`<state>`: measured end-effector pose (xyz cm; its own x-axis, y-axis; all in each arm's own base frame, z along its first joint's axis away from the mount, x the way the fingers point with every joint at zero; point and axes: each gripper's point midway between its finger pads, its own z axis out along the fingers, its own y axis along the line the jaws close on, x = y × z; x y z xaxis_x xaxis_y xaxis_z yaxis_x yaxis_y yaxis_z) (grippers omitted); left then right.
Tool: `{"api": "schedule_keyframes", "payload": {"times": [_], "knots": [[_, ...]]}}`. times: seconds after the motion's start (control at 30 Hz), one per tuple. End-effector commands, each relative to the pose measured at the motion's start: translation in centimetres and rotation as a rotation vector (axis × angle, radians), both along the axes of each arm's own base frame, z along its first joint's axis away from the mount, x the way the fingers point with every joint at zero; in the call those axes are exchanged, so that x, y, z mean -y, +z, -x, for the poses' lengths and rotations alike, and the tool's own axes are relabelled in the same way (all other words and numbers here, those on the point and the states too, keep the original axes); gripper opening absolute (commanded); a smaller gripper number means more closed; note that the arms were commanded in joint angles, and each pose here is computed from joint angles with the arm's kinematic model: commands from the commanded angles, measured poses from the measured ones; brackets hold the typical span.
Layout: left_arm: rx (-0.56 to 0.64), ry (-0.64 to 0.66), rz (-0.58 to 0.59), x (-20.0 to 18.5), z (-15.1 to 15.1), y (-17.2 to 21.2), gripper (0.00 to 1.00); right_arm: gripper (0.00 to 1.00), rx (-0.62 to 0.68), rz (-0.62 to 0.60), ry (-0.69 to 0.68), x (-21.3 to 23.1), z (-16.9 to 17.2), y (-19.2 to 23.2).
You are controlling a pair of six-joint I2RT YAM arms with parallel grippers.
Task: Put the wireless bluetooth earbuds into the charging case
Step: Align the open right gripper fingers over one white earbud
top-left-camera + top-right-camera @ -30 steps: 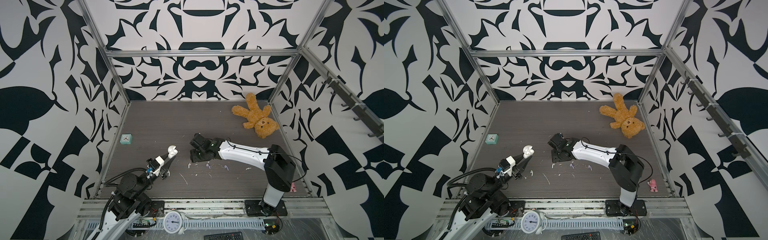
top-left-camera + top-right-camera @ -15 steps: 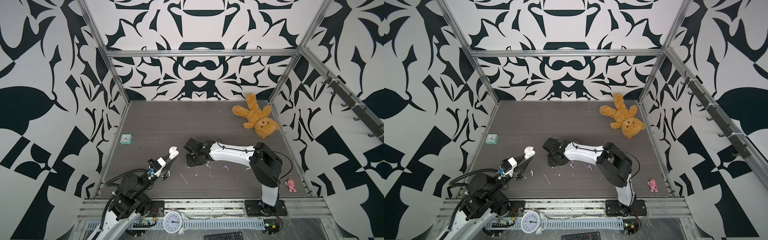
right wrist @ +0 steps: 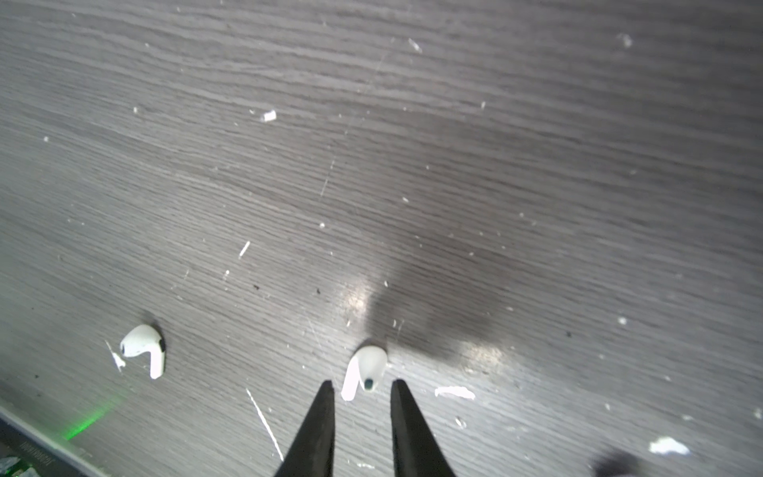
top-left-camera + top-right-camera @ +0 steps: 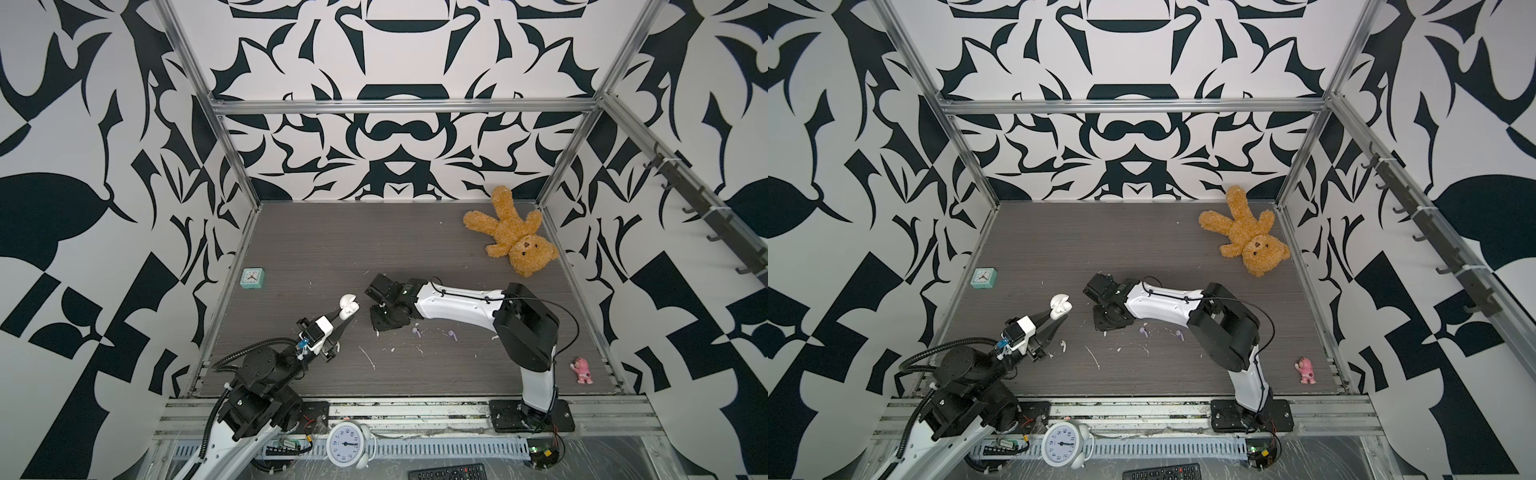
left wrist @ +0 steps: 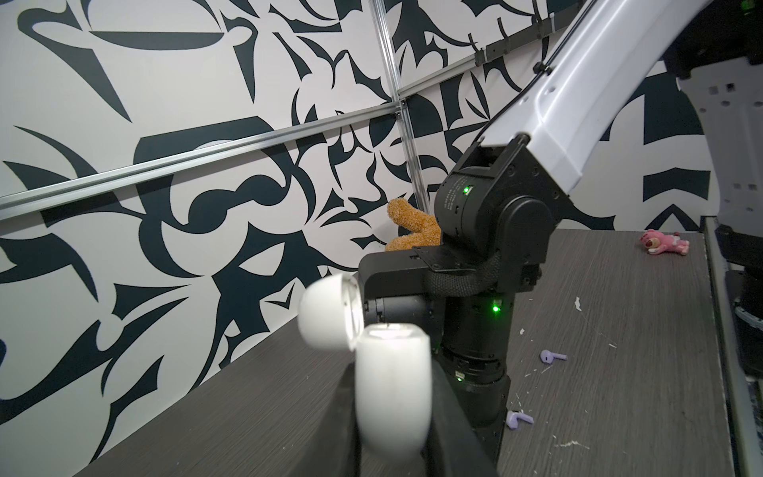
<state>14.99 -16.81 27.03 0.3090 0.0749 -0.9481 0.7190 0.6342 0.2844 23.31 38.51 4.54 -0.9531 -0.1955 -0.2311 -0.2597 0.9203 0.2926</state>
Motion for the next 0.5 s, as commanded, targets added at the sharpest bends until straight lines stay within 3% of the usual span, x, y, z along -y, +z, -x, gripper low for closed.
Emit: {"api": "schedule_keyframes", "payload": {"times": [0.0,0.47], "knots": [[0.006,-0.017,-0.020,0.32,0.13,-0.43,0.00,0.27,0.013,-0.021,0.015,-0.75,-0.34,1.17],[0.015,-0.020,-0.029,0.36,0.23,-0.47,0.00,0.20,0.014,0.001,0.021,-0.60,-0.46,0.51]]}}
